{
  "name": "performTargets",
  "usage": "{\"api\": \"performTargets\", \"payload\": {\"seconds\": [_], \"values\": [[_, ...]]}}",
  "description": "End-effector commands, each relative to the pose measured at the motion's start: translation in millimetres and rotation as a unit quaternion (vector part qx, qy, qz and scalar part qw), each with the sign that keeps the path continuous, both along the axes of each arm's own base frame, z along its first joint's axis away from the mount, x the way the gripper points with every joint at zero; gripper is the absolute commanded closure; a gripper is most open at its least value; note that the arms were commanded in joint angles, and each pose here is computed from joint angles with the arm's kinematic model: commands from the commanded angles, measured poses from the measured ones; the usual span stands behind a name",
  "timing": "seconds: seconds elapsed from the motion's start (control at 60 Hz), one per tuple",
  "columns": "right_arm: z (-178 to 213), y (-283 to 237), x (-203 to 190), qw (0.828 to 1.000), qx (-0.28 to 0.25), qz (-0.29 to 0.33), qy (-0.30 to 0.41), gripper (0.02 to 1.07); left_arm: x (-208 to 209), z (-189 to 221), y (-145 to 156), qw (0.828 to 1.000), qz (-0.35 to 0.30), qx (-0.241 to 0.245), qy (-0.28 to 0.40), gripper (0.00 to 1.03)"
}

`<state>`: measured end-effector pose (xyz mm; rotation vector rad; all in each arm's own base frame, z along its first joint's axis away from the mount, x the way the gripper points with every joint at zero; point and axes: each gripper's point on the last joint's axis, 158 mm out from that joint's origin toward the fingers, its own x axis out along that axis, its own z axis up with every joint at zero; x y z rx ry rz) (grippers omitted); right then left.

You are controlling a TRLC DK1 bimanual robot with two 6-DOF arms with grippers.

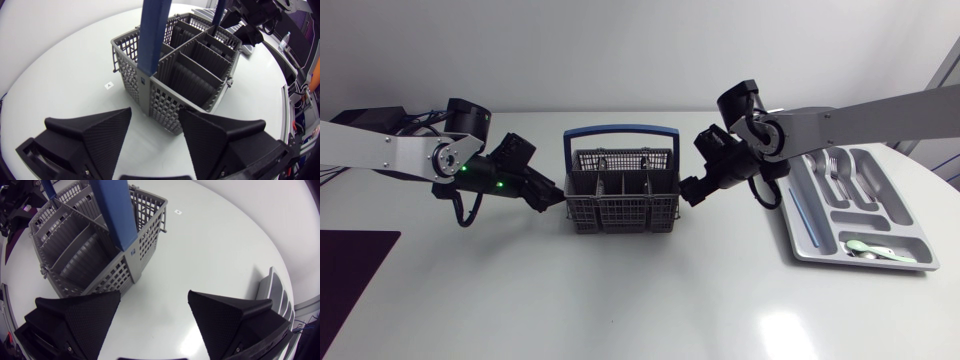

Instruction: Unload the cutlery basket into the drawer organizer.

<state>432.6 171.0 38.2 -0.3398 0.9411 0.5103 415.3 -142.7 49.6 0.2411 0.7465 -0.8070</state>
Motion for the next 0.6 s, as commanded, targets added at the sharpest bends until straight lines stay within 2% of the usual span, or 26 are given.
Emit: {"api": "performTargets", "payload": {"seconds": [0.0,0.267,0.3,0.35,0.583], "values": [[1,-3,-8,1.000,0.004,-0.006,0.001,0.10,1,7,-3,1.000,-0.009,-0.014,-0.005,0.35],[0,-22,-15,1.000,-0.003,-0.013,0.000,0.10,1,15,21,1.000,0.017,-0.007,-0.018,0.26],[2,-25,-16,1.000,-0.003,-0.016,-0.001,0.09,1,18,23,1.000,0.020,-0.006,-0.021,0.19],[6,-33,-17,1.000,-0.003,-0.022,-0.005,0.08,-2,21,27,0.999,0.024,-0.005,-0.024,0.04],[32,-72,-25,0.998,-0.005,-0.050,-0.036,0.07,-10,52,59,0.996,0.068,0.005,-0.065,0.04]]}}
